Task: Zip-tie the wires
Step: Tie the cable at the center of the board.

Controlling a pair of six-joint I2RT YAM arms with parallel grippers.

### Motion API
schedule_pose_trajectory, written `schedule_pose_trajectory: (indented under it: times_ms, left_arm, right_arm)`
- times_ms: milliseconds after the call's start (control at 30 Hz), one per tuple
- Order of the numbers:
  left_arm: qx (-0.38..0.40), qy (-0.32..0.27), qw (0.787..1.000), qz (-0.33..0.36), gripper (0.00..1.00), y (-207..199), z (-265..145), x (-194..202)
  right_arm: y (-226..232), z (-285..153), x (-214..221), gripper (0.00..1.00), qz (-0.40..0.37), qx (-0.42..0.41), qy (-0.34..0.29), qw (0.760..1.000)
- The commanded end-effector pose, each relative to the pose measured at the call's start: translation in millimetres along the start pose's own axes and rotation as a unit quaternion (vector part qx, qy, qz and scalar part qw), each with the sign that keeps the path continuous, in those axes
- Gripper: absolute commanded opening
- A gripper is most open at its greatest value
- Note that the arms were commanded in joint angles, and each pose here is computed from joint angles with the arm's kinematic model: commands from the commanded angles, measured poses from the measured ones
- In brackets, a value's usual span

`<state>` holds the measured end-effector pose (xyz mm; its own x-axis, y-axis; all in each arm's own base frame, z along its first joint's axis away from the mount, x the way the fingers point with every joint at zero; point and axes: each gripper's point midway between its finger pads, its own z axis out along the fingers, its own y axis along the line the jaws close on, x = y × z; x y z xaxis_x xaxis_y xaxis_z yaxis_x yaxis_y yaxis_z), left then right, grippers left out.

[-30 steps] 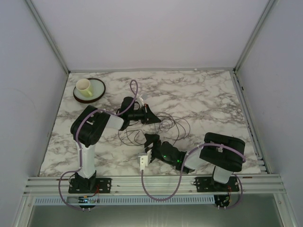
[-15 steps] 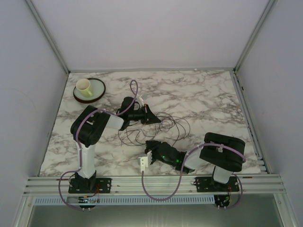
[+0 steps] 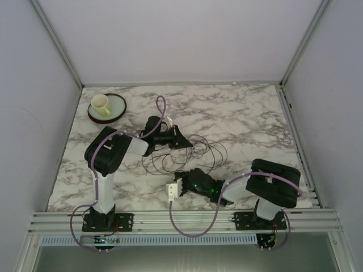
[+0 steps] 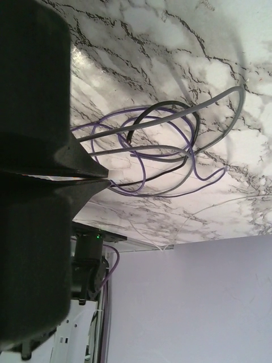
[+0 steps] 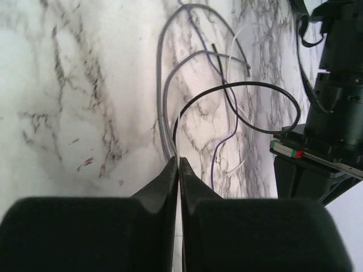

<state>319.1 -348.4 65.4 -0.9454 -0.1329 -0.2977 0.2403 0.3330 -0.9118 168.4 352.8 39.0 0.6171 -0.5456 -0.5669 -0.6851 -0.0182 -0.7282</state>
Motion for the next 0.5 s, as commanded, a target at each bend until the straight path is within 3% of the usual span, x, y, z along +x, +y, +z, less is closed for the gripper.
schedule_pose_trajectory:
  times_ms: [0, 233, 467]
  left_arm:
    - [0.017, 0.001, 0.999, 0.038, 0.00, -14, 0, -3]
    - [0.028, -0.012, 0.996, 0.083, 0.00, -29, -7, -9]
    - [0.046, -0.033, 0.990, 0.126, 0.00, -42, -15, -11]
  right_arm:
    - [-18, 5, -27, 0.00, 0.100, -0.023, -0.046, 0.994]
    - [-17, 2, -16, 0.00, 0.212, -0.117, -0.028, 0.970]
    - [-39, -11, -5, 0.00, 0.332, -0.121, -0.032, 0.935]
